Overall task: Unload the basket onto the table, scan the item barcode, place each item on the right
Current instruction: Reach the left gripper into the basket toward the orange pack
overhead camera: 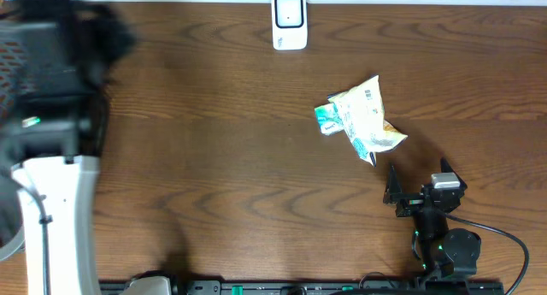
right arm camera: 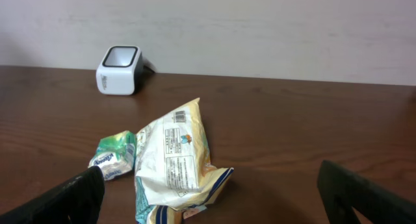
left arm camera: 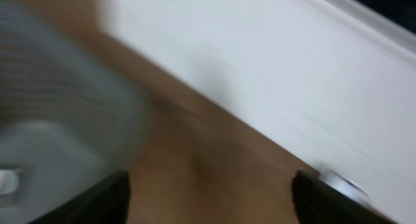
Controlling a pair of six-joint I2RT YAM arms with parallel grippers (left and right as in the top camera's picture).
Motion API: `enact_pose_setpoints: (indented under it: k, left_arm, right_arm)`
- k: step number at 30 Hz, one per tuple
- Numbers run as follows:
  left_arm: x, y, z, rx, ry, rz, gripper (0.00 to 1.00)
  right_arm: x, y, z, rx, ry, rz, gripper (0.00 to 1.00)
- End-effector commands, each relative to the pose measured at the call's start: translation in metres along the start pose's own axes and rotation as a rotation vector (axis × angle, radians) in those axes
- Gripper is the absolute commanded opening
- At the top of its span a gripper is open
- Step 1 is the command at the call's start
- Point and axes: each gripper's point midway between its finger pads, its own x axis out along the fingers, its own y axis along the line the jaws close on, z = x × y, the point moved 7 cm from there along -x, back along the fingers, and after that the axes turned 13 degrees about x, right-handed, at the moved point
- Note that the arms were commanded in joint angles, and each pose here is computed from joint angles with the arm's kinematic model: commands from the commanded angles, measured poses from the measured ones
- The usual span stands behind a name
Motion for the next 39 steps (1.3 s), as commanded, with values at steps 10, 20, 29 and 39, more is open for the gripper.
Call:
enact_pose_setpoints:
  k: [10, 20, 29, 39]
  left_arm:
    - [0.061, 0.183, -0.066, -0.324, 0.389, 0.573, 0.82]
    - [0.108, 0.196, -0.146, -0.438, 0.763, 0.684, 0.84]
    - [0.132, 0.22, -0.19, -0.315, 0.899, 0.869, 0.84]
    - [0.154, 0.251, -0.25, -0.316, 1.088, 0.942, 0.85]
  right_arm:
    - [0.0, 0.002, -0.001, -0.015, 0.003, 0.013, 0.99]
    - [0.0, 0.002, -0.001, -0.015, 0.003, 0.013, 0.99]
    - [0.0, 0.002, -0.001, -0.015, 0.003, 0.013, 0.99]
    - [0.0, 0.002, -0.001, -0.015, 0.003, 0.013, 0.99]
